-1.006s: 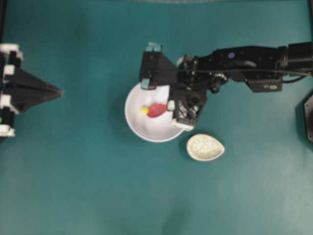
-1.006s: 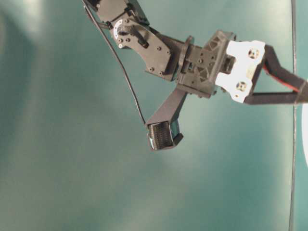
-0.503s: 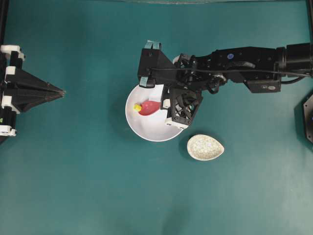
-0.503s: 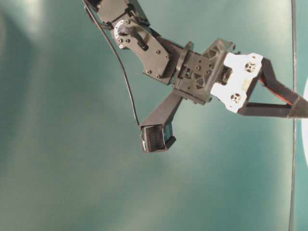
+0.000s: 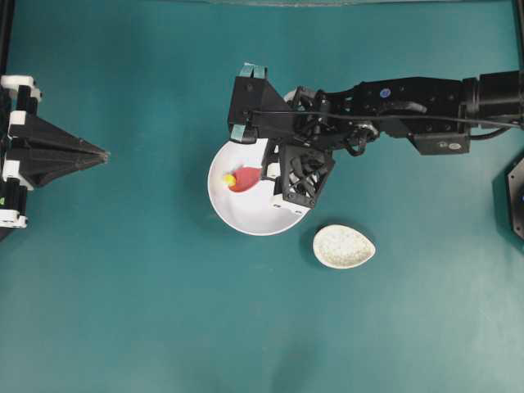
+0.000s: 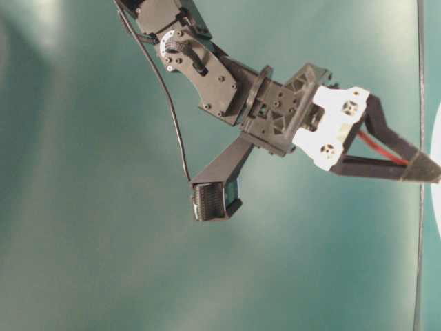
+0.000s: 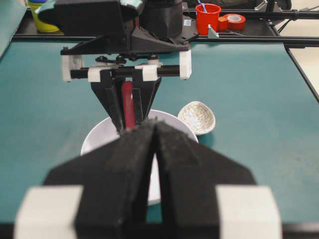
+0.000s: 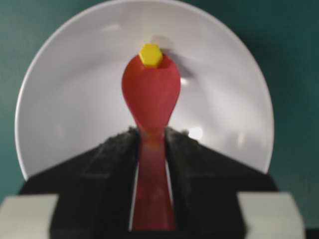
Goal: Scoop the yellow hexagonal prism block from the bowl with a spoon using the right arm.
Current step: 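Push the spoon under the yellow block along the bowl wall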
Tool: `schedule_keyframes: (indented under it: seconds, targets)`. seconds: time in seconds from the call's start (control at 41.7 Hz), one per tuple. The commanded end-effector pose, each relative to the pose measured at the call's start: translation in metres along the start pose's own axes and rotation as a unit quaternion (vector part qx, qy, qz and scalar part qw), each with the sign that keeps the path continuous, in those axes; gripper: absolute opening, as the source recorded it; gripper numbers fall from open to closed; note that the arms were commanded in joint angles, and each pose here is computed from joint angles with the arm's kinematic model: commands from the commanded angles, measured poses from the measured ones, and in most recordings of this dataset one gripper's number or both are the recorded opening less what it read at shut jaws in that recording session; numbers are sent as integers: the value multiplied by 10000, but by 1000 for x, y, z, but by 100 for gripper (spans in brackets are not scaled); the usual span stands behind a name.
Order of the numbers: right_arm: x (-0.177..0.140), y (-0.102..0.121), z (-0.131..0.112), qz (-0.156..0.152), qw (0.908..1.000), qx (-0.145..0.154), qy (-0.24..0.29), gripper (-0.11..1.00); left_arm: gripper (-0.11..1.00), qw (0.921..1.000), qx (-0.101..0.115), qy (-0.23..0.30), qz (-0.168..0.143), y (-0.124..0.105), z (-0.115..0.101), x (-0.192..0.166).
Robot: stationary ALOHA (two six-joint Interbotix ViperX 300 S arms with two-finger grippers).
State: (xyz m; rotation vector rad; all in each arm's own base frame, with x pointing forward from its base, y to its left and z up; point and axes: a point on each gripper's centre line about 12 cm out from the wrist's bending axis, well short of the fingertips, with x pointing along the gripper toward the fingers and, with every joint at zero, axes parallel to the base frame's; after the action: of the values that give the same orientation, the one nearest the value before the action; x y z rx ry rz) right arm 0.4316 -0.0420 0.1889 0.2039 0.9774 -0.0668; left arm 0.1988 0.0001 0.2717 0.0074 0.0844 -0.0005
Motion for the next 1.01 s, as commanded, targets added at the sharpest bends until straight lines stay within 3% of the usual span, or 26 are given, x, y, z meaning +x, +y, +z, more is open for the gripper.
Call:
schedule_keyframes:
  seconds: [0.0,0.647,0.983]
  targets:
    - [-17,4,17,21,9993,-42,-379,26,0,9999,-8,-115,0,0,9,2]
    - [-25,2,7,-12,9983,-15,-586,25,0,9999,-8,-107,-1,0,9,2]
    - [-34,-1,-5,-87,9937,20,-1121,26,0,10000,-8,-100,-1,0,9,2]
